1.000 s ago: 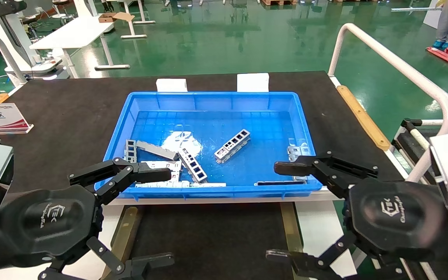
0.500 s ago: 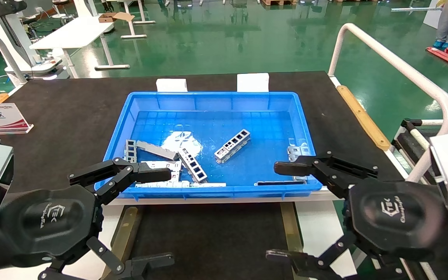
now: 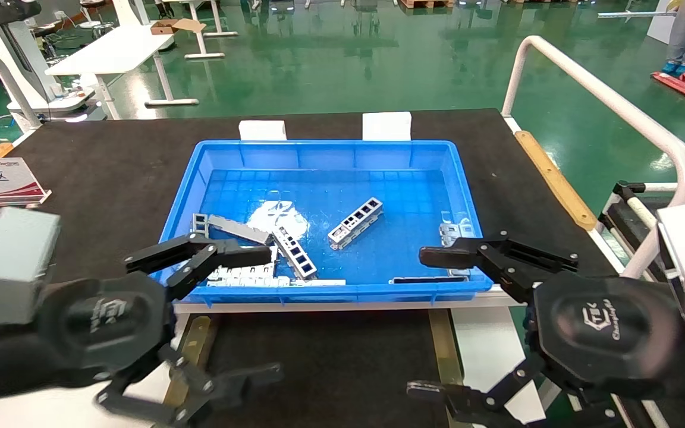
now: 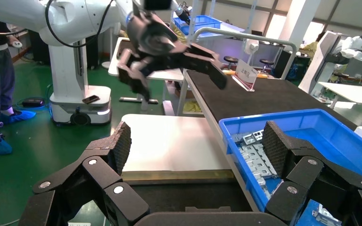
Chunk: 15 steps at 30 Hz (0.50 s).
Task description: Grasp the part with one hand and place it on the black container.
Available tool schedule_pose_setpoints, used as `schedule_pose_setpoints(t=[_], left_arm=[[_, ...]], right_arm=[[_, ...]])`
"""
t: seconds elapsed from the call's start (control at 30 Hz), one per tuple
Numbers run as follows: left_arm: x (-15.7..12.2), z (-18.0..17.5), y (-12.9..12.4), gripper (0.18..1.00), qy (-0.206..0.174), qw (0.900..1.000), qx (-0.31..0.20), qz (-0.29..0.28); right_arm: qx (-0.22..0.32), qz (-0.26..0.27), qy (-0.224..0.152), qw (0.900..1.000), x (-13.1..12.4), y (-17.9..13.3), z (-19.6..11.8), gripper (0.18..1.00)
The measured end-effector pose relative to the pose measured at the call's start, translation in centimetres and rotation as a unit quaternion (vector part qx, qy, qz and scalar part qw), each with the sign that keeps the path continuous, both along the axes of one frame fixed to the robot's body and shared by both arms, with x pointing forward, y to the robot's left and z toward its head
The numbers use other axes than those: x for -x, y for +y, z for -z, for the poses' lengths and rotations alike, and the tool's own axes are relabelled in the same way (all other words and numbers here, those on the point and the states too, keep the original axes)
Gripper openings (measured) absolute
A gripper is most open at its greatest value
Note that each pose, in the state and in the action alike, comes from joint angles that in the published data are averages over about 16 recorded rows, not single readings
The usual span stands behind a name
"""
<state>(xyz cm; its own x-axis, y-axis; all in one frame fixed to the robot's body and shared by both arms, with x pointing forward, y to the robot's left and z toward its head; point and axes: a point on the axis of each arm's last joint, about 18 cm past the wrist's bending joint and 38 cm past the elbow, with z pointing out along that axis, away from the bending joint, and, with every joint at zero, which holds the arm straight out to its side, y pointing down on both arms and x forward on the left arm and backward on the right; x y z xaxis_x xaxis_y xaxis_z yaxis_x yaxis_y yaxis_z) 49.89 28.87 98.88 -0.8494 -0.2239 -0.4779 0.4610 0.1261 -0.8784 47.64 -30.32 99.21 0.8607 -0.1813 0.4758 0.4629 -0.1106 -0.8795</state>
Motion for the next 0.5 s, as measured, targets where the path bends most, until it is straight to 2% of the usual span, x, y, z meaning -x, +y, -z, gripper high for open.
schedule_pose_setpoints(t=[0.5], left_arm=[[-7.9,1.1,-3.5,1.001,-0.007,0.9976,0.005,-0.068]], right_arm=[[0.0,0.0,0.0,1.0,0.0,0.0,0.0,1.001]])
